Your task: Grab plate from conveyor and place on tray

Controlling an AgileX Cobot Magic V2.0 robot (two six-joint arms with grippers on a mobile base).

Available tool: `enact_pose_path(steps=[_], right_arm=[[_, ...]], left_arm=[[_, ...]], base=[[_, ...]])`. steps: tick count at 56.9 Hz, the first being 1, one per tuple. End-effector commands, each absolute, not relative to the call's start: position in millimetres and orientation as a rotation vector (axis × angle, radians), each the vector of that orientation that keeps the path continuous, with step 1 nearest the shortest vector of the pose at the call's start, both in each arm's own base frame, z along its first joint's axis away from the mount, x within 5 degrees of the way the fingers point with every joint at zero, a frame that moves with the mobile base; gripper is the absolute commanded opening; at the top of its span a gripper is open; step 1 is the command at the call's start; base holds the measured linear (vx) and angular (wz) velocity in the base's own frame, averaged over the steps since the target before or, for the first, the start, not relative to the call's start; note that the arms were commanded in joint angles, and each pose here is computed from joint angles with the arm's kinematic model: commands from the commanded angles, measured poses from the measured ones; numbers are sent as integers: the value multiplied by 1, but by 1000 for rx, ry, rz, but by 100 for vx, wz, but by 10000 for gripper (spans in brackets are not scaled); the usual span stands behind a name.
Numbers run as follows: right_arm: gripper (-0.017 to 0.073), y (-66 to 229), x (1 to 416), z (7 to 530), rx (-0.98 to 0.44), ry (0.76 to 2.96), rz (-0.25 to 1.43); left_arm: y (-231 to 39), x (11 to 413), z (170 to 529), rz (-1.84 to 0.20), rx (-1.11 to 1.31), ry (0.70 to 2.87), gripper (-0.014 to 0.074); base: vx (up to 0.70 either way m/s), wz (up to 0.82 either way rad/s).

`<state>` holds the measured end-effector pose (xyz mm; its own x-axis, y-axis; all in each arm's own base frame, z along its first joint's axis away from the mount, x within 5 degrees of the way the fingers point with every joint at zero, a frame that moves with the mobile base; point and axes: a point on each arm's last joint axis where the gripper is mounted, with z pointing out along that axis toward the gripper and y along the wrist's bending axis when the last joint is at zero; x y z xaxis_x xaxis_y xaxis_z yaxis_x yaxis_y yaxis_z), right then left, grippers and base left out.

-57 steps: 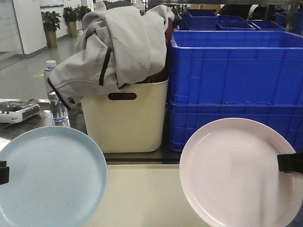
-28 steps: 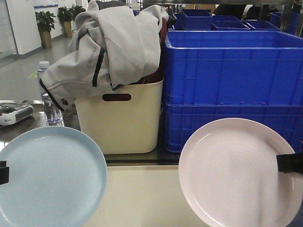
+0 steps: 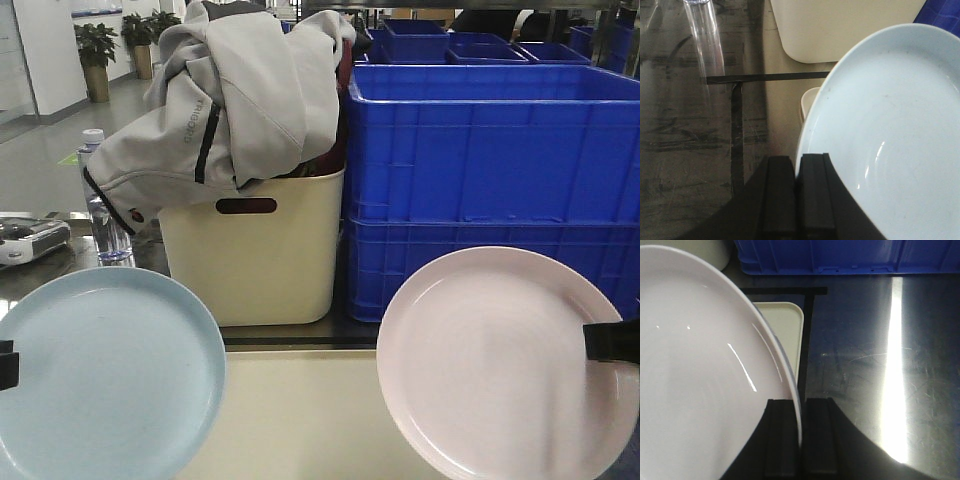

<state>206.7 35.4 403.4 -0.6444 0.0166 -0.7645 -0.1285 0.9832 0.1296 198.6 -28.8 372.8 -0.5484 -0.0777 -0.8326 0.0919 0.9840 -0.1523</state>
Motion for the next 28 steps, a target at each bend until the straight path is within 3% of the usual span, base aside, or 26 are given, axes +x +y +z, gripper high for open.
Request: enact_pose_path(steps=[1,13,28], right_arm=[[-12,34,206,423,-65,2123,227],[-12,34,207,424,-63,2110,227],[-12,34,209,428,-26,2056,248]], left_arm=[[-30,199,391,-245,-6,2016,-6],[-30,199,392,-260,-15,2006,-6],[-41,218,385,-454,-112,1998,-6]], base=[[0,0],[0,0],[0,0]])
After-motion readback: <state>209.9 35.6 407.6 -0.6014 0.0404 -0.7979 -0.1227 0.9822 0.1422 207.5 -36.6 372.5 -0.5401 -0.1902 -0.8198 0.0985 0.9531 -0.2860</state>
